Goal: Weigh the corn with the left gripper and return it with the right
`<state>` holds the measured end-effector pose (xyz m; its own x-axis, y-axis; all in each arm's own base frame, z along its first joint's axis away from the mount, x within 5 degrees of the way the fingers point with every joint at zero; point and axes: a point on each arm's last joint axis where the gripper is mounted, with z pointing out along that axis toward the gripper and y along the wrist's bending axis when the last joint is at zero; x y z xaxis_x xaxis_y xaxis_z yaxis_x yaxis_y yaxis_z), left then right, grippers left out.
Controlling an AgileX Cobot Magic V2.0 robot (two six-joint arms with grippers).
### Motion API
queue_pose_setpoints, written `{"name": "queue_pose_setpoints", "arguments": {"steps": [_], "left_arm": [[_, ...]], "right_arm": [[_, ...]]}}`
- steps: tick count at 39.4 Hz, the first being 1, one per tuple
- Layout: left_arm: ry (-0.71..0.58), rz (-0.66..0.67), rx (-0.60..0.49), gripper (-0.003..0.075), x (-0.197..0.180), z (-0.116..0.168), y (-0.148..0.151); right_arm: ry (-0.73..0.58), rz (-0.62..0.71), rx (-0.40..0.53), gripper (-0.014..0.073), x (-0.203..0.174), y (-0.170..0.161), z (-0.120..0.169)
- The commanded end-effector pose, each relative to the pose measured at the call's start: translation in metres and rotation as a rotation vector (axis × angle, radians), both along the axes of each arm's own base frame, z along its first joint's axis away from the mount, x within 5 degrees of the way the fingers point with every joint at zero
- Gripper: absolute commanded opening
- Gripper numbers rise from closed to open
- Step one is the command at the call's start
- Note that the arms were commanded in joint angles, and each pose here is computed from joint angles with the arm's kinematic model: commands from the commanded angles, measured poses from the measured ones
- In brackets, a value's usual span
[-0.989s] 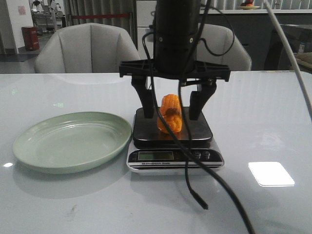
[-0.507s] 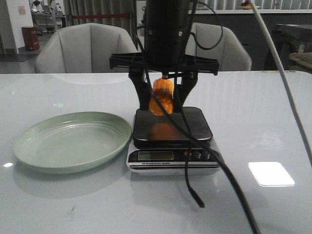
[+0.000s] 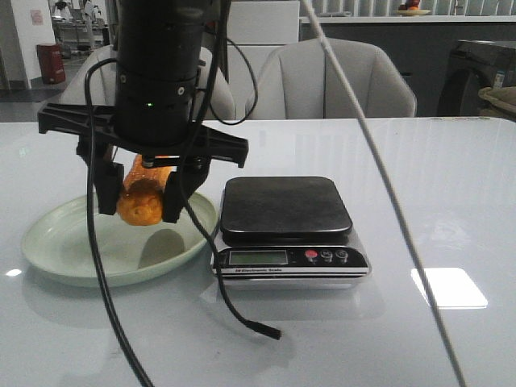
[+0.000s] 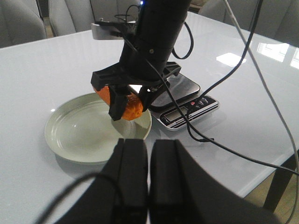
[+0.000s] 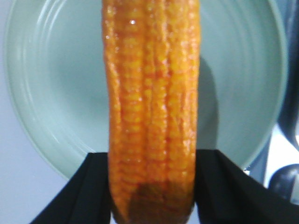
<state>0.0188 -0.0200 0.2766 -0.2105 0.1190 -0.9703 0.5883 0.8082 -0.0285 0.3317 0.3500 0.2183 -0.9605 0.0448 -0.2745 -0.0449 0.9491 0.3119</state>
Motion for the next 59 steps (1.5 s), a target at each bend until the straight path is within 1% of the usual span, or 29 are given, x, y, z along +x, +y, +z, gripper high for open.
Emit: {"name": "queue_pose_setpoints", "arguments": {"steps": [1, 5, 7, 9, 11, 13, 19, 23, 30, 32, 36, 42, 46, 53, 55, 59], "left_arm": [[-0.07, 0.008, -0.055, 0.0125, 0.001, 0.014, 0.0], [-0.07, 0.008, -0.055, 0.0125, 0.001, 0.014, 0.0], [-0.07, 0.008, -0.055, 0.0124, 0.001, 0.014, 0.0], [-0.07, 0.008, -0.055, 0.0125, 0.001, 0.014, 0.0], [-0.07, 0.008, -0.055, 0.0125, 0.001, 0.014, 0.0], [-0.07, 0.008, -0.055, 0.0125, 0.001, 0.014, 0.0], [-0.07, 0.008, -0.055, 0.0125, 0.001, 0.014, 0.0], [-0.07, 0.008, -0.055, 0.0124, 0.001, 0.014, 0.0], [-0.07, 0.008, -0.055, 0.0124, 0.001, 0.014, 0.0], [-0.07, 0.008, -0.055, 0.0125, 0.001, 0.014, 0.0], [-0.07, 0.008, -0.055, 0.0125, 0.001, 0.014, 0.0], [-0.07, 0.008, -0.055, 0.0125, 0.001, 0.014, 0.0], [-0.07, 0.008, -0.055, 0.0125, 0.001, 0.014, 0.0], [-0.07, 0.008, -0.055, 0.0125, 0.001, 0.014, 0.0], [-0.07, 0.008, -0.055, 0.0125, 0.001, 0.014, 0.0], [-0.07, 0.008, -0.055, 0.0125, 0.001, 0.014, 0.0]], "right_arm": [[-0.106, 0.008, 0.118, 0.0248, 0.001, 0.005, 0.037], [-0.114, 0.006, 0.137, 0.0368, 0.004, 0.009, 0.03], [-0.12, 0.005, 0.152, 0.0458, 0.005, 0.012, 0.027], [-0.113, -0.001, 0.172, 0.0525, 0.006, 0.014, 0.024], [-0.114, -0.004, 0.184, 0.0573, 0.006, 0.015, 0.023], [-0.121, -0.004, 0.191, 0.0601, 0.007, 0.016, 0.022], [-0.137, -0.016, 0.206, 0.0608, 0.011, 0.012, 0.03], [-0.145, -0.034, 0.211, 0.0608, 0.014, 0.001, 0.044], [-0.102, -0.084, 0.148, 0.0608, 0.022, -0.04, 0.076], [-0.094, -0.065, 0.111, 0.0608, 0.024, -0.053, 0.083], [-0.1, 0.042, 0.045, 0.0608, 0.026, -0.079, 0.097], [-0.092, 0.169, -0.007, 0.0608, 0.03, -0.119, 0.115], [-0.091, 0.193, -0.048, 0.0608, 0.034, -0.148, 0.126], [-0.127, 0.245, -0.103, 0.0608, 0.033, -0.193, 0.142], [-0.137, 0.231, -0.107, 0.0608, 0.031, -0.204, 0.144], [-0.167, 0.247, -0.124, 0.0608, 0.021, -0.218, 0.141]]}}
